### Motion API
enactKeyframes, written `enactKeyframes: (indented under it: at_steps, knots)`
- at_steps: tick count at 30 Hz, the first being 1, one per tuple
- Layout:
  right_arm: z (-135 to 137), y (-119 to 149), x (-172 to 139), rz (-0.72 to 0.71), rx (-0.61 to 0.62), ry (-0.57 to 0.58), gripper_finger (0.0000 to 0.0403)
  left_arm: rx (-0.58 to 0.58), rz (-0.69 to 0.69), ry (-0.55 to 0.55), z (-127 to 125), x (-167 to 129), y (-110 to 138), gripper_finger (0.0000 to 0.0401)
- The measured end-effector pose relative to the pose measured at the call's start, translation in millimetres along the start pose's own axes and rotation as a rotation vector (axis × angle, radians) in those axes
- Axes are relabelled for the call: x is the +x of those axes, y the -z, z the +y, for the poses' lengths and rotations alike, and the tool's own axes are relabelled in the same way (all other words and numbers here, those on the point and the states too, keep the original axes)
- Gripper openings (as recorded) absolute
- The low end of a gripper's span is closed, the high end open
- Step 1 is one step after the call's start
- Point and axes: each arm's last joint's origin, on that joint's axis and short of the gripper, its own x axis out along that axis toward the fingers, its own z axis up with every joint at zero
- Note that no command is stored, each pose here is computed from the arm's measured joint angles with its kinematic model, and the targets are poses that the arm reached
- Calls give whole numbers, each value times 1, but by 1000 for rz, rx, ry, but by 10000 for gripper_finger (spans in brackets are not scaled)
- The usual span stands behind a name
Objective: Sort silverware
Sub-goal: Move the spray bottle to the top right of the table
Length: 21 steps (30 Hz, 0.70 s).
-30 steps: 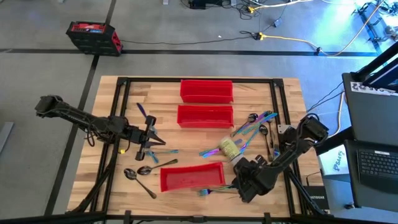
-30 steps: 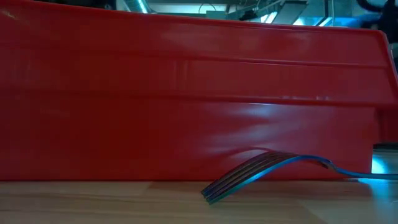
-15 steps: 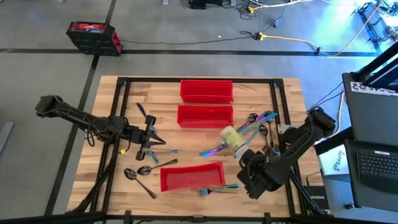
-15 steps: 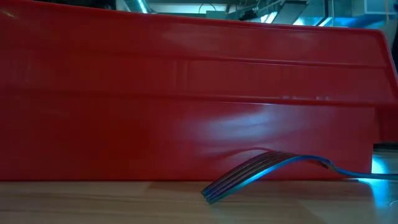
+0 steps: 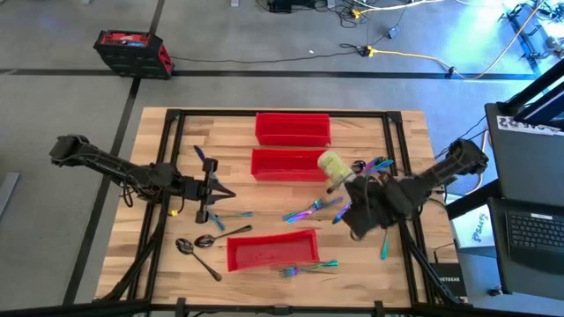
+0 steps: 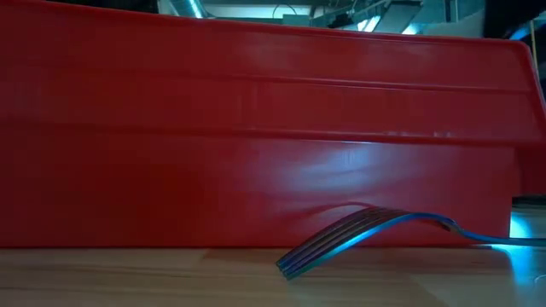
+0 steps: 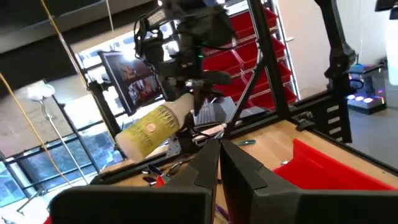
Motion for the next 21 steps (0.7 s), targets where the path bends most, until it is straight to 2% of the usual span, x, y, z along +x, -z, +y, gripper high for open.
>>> enactKeyframes:
  at_steps: [6, 9, 17, 21]
  knots:
    - [-24, -45, 14, 93, 29, 23, 144, 7, 7, -2, 0, 0, 1, 1]
    - [-38, -69, 12, 89, 56, 4, 144, 28, 9, -1, 0, 0, 1, 1]
    - [-88, -126, -21, 2, 191, -120, 143, 121, 16, -17, 0, 0, 1, 1]
    - [-110, -154, -31, -20, 247, -179, 143, 162, 44, -111, 4, 0, 0, 1]
